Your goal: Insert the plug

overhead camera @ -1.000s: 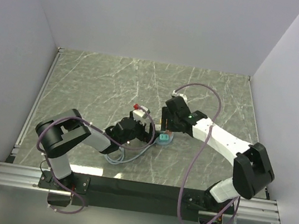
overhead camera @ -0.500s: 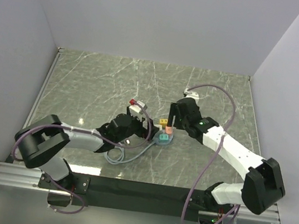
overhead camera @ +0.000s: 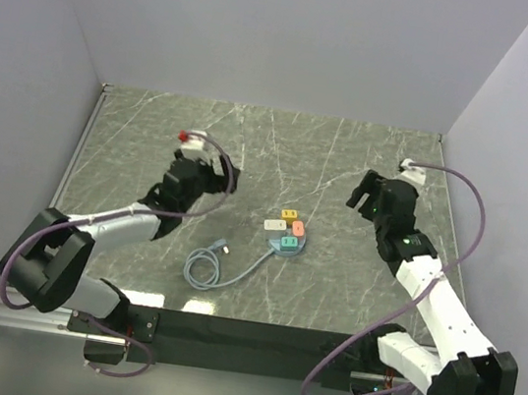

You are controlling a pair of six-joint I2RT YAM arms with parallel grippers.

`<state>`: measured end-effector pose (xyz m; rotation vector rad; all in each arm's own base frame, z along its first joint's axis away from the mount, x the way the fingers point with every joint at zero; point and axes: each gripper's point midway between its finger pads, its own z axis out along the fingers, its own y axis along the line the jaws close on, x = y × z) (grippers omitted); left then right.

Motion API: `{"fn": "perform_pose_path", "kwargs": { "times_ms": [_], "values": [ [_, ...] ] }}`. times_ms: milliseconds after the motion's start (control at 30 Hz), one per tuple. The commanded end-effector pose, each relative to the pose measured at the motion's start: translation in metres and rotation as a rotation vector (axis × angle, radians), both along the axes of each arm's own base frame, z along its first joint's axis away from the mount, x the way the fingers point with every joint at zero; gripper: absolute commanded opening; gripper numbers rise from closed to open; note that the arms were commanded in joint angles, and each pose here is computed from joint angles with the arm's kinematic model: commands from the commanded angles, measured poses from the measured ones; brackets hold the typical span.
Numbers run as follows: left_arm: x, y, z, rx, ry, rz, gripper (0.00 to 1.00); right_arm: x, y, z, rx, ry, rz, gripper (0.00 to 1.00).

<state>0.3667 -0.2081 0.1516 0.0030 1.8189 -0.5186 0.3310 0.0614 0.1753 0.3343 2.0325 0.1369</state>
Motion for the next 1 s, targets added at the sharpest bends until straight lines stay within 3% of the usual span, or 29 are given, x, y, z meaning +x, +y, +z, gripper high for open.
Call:
{"fn": "perform_pose_path", "kwargs": {
  "times_ms": [0,167,367,633,967],
  "values": [
    [0.031,0.034,0.037,-0.071,-0.031,0.119,0.99,0.014,-0.018,0.030,0.018,-0.145,-0.035,0.84],
    [0.046,0.092,0.063,-0.120,-0.060,0.250,1.00,0.019,-0.047,0.052,0.035,-0.233,-0.100,0.84],
    [0.041,0.144,0.083,-0.045,-0.089,0.432,0.99,0.016,-0.060,0.069,0.059,-0.311,-0.124,0.85],
    [0.033,0.162,0.085,-0.022,-0.091,0.522,0.99,0.005,-0.065,0.078,0.057,-0.338,-0.133,0.87],
    [0.040,0.162,0.089,0.008,-0.093,0.523,1.00,-0.002,-0.060,0.083,0.067,-0.361,-0.104,0.87]
  ]
}}
